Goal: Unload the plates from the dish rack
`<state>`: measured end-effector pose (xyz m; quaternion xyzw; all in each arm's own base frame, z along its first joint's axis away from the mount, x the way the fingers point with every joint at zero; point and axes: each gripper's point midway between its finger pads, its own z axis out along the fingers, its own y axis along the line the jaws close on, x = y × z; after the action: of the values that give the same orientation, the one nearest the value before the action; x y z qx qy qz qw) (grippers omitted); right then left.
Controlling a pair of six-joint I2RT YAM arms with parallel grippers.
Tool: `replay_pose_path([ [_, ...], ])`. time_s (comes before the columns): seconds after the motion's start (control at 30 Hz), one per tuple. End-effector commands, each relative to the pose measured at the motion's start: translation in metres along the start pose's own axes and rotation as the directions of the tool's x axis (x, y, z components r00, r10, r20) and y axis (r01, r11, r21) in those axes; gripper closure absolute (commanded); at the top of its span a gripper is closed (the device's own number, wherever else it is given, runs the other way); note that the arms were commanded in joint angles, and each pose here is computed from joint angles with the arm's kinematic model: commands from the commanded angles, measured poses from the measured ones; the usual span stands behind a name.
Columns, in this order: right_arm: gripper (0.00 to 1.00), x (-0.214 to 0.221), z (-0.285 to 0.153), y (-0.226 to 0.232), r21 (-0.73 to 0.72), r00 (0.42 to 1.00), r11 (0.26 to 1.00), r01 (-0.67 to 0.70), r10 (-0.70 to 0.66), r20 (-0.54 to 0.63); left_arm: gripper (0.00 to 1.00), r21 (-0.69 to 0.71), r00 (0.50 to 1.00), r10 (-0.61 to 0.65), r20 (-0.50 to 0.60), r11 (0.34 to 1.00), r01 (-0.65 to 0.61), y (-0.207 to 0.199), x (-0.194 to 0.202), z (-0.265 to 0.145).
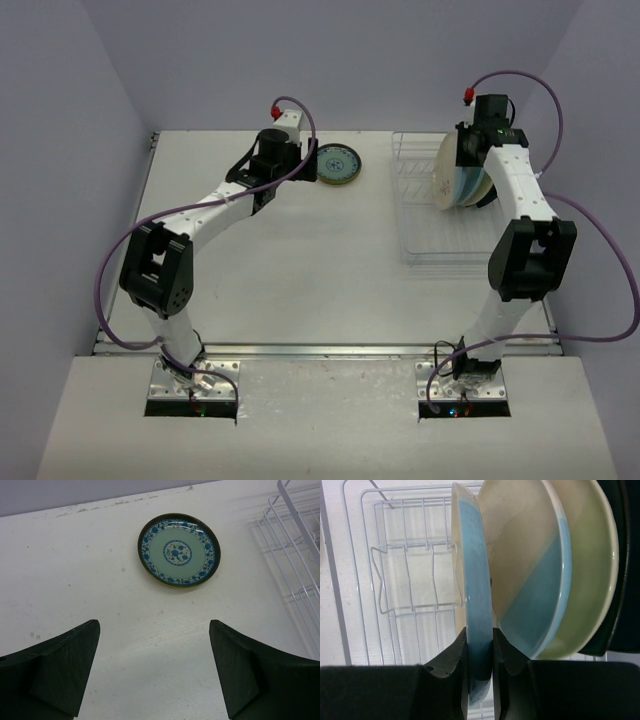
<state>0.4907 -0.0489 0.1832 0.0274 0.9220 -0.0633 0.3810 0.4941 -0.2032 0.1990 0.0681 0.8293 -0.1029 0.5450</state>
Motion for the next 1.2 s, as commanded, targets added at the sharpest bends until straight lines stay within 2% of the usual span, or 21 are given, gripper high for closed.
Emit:
replay_pose_path([
  [0.0, 1.0, -0.1, -0.082, -0.005, 0.0, 0.94, 1.0, 0.009, -0.009, 0.34, 0.11, 0.026, 0.997, -0.036, 0.069, 0.999, 0.035, -0.002, -0.032, -0.004],
  [0.17, 1.0, -0.114, -0.109, -0.008, 0.005, 0.914, 0.999, 0.033, -0.033, 0.404, 0.06, 0.1, 0.998, -0.05, 0.034, 0.994, 0.046, -0.004, -0.033, -0.005],
  [0.27, 1.0, -0.118, -0.128, -0.004, -0.018, 0.899, 0.998, 0.057, -0.043, 0.437, 0.05, 0.269, 0.998, -0.055, 0.02, 0.962, 0.048, -0.023, -0.038, -0.016],
  [0.33, 1.0, -0.116, -0.141, 0.004, -0.06, 0.887, 0.994, 0.089, -0.051, 0.458, 0.06, 0.405, 0.996, -0.08, 0.029, 0.912, 0.061, -0.027, -0.041, -0.03],
  [0.43, 1.0, -0.113, -0.167, 0.019, -0.129, 0.856, 0.977, 0.17, -0.082, 0.51, 0.07, 0.615, 0.989, -0.099, 0.108, 0.789, 0.012, -0.049, -0.063, -0.063],
  [0.47, 1.0, -0.111, -0.165, 0.019, -0.129, 0.858, 0.976, 0.178, -0.089, 0.505, 0.07, 0.617, 0.988, -0.1, 0.119, 0.787, 0.005, -0.048, -0.063, -0.063],
  [0.53, 1.0, -0.111, -0.189, 0.036, -0.202, 0.827, 0.945, 0.256, -0.106, 0.552, 0.1, 0.689, 0.986, -0.067, 0.153, 0.723, -0.058, -0.061, -0.068, -0.082],
  [0.6, 1.0, -0.11, -0.205, 0.046, -0.25, 0.811, 0.922, 0.296, -0.104, 0.575, 0.12, 0.719, 0.983, -0.048, 0.174, 0.689, -0.093, -0.066, -0.07, -0.092],
  [0.73, 1.0, -0.099, -0.232, 0.078, -0.402, 0.793, 0.829, 0.389, -0.08, 0.603, 0.16, 0.779, 0.977, -0.011, 0.212, 0.606, -0.163, -0.078, -0.074, -0.119],
  [0.8, 1.0, -0.089, -0.24, 0.092, -0.485, 0.806, 0.778, 0.399, -0.046, 0.59, 0.17, 0.8, 0.979, -0.01, 0.203, 0.578, -0.16, -0.082, -0.072, -0.128],
  [0.83, 1.0, -0.08, -0.245, 0.104, -0.556, 0.824, 0.731, 0.396, -0.016, 0.566, 0.18, 0.819, 0.983, -0.022, 0.182, 0.557, -0.139, -0.086, -0.071, -0.135],
  [1.03, 1.0, -0.042, -0.247, 0.146, -0.759, 0.902, 0.565, 0.324, 0.059, 0.428, 0.2, 0.856, 0.994, -0.07, 0.083, 0.517, -0.035, -0.094, -0.058, -0.146],
  [1.17, 1.0, -0.027, -0.257, 0.169, -0.832, 0.926, 0.47, 0.294, 0.076, 0.37, 0.21, 0.839, 0.995, -0.075, 0.061, 0.543, -0.01, -0.094, -0.053, -0.144],
])
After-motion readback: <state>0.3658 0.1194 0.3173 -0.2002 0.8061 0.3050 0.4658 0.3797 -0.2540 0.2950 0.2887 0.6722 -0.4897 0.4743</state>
